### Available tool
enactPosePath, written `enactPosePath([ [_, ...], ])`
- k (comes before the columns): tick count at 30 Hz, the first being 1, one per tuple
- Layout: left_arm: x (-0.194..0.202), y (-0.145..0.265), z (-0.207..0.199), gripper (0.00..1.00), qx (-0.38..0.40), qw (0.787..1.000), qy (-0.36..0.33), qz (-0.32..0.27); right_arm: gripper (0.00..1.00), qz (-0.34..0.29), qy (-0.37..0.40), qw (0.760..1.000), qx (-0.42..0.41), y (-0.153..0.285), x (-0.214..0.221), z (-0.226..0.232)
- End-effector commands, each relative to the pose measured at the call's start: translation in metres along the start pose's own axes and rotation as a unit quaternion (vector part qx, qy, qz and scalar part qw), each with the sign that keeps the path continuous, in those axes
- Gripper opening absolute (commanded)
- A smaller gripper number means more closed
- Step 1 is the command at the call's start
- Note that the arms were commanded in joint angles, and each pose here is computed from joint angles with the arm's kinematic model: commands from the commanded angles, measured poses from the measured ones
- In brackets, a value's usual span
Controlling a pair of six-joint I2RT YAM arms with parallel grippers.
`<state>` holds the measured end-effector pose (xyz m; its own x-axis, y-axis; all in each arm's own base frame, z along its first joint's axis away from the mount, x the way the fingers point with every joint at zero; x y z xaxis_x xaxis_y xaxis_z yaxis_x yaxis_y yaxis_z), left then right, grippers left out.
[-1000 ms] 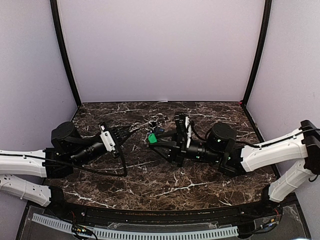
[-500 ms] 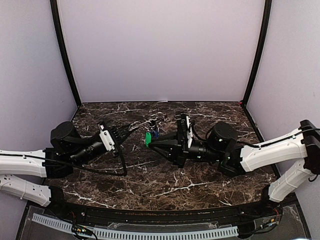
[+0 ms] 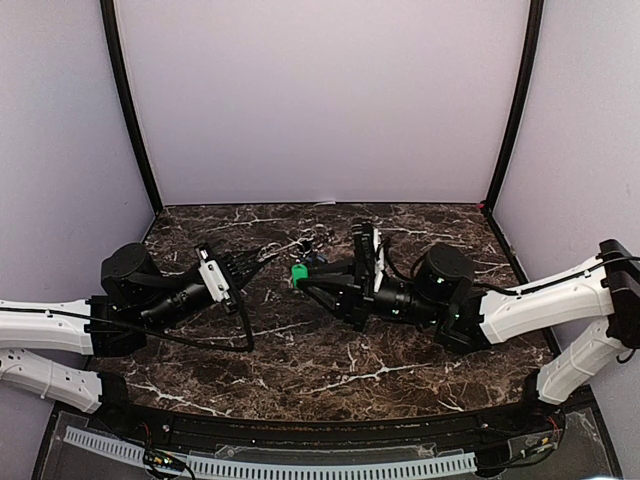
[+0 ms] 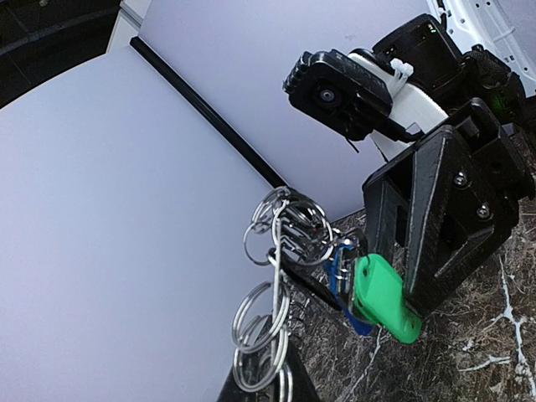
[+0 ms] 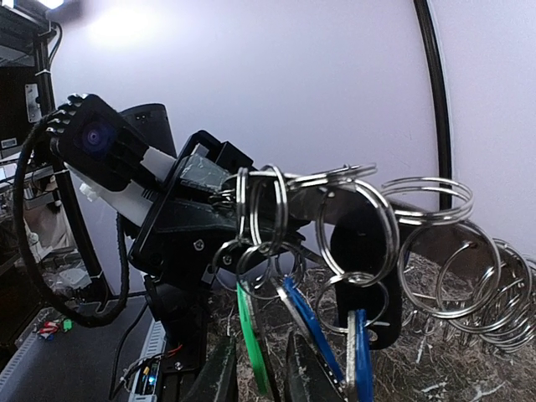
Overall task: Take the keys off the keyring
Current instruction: Pass from the left arm to the right
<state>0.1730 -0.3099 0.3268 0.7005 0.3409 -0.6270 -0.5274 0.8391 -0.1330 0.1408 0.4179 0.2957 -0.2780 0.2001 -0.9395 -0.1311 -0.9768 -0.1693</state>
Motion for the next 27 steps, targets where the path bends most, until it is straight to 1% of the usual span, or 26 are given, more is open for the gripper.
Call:
enactPosePath([
  [1,-0.024,0.007,0.027,0.00,-0.048,0.998,0.010,-0.042,0.20,-0.035,0.005,0.999,-0.009,-0.008,-0.021,0.006],
  [17,-0.019,0.006,0.025,0.00,-0.047,0.998,0.010,-0.035,0.20,-0.034,0.004,0.999,-0.036,-0.020,-0.024,0.013],
  [19,-0.018,0.006,0.025,0.00,-0.048,0.998,0.011,-0.033,0.17,-0.037,0.004,0.999,-0.037,-0.020,-0.025,0.013],
  [22,-0.016,0.007,0.027,0.00,-0.060,0.998,0.015,-0.029,0.07,-0.039,0.001,0.999,-0.034,-0.018,-0.026,0.013],
  [24,-0.008,0.008,0.034,0.00,-0.083,0.996,0.023,-0.009,0.00,-0.037,-0.002,0.999,-0.029,-0.016,-0.025,0.012],
  [27,0.006,0.008,0.037,0.00,-0.103,0.993,0.043,0.028,0.00,-0.030,-0.008,0.999,-0.016,-0.010,-0.022,0.009],
])
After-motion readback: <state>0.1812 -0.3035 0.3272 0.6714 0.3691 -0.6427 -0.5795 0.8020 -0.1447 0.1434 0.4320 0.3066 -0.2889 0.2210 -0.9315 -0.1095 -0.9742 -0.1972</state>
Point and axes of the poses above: each gripper's point midway between its finger pads, its own y axis back along the fingers, its own z axis along the line the jaws close on, x = y × z, the point moved 1 cm from there along y, back along the fingers, and after that the axes turned 8 degrees about -y, right-handed, at the moved point
